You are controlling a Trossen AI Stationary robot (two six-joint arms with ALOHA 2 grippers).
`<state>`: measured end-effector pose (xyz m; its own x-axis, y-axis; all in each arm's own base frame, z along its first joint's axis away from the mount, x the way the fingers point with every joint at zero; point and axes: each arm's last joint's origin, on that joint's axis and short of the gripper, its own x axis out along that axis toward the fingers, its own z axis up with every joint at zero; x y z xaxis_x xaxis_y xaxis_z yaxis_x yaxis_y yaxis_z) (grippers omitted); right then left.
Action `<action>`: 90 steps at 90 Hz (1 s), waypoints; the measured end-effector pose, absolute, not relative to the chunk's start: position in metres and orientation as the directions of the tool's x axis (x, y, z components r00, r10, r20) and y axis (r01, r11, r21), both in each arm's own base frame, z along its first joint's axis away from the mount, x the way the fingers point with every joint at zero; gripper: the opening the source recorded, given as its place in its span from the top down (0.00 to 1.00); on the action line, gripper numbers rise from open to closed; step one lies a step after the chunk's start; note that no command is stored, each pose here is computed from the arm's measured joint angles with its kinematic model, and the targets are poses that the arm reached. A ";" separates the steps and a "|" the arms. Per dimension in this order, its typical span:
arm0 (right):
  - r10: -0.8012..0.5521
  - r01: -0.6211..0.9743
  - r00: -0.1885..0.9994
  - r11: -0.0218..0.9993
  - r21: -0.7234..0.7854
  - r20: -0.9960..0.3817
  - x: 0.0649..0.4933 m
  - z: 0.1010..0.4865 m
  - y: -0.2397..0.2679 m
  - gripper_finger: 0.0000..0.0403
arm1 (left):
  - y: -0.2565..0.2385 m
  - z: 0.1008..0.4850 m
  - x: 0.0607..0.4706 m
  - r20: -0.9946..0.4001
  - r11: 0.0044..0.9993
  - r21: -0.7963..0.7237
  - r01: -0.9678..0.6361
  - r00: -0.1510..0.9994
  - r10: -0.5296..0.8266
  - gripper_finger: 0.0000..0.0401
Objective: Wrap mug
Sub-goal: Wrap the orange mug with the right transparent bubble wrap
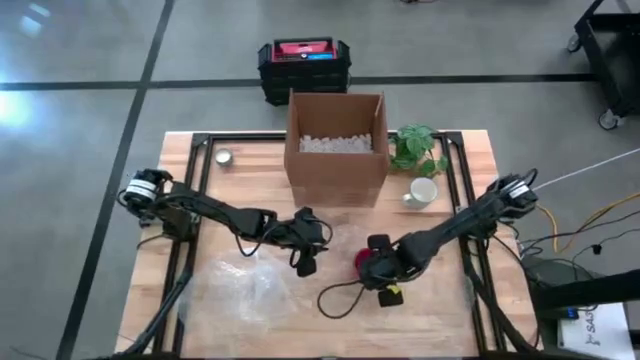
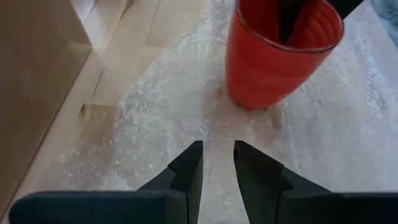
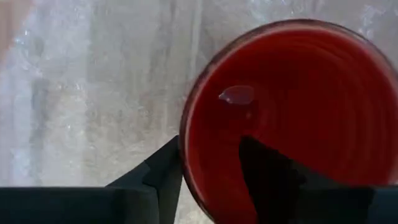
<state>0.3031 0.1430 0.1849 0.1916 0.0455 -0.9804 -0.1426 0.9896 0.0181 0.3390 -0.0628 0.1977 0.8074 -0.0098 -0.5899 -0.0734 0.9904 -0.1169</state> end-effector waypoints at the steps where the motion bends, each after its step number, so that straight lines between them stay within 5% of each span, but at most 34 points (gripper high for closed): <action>1: 0.045 -0.145 0.190 0.989 0.017 -0.981 0.303 0.184 0.143 0.72 | -0.063 0.198 0.339 -0.589 0.990 -0.117 -0.073 0.808 -0.010 0.81; 20: 0.030 -0.153 0.171 0.988 0.004 -0.985 0.301 0.186 0.142 0.97 | -0.063 0.198 0.339 -0.588 0.991 -0.117 -0.072 0.809 -0.010 0.81; 56: 0.122 -0.139 0.215 0.986 0.093 -0.969 0.301 0.232 0.153 0.99 | -0.063 0.198 0.339 -0.587 0.991 -0.116 -0.072 0.810 -0.010 0.81; 90: 0.109 -0.112 0.131 0.989 0.095 -0.985 0.302 0.198 0.161 0.99 | -0.063 0.198 0.339 -0.587 0.991 -0.116 -0.072 0.809 -0.010 0.81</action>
<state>0.3018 0.1612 0.1984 0.1311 0.1092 -0.9853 -0.1124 0.9891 0.0947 0.3392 -0.0628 0.1979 0.8092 -0.0105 -0.5875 -0.0717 0.9906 -0.1164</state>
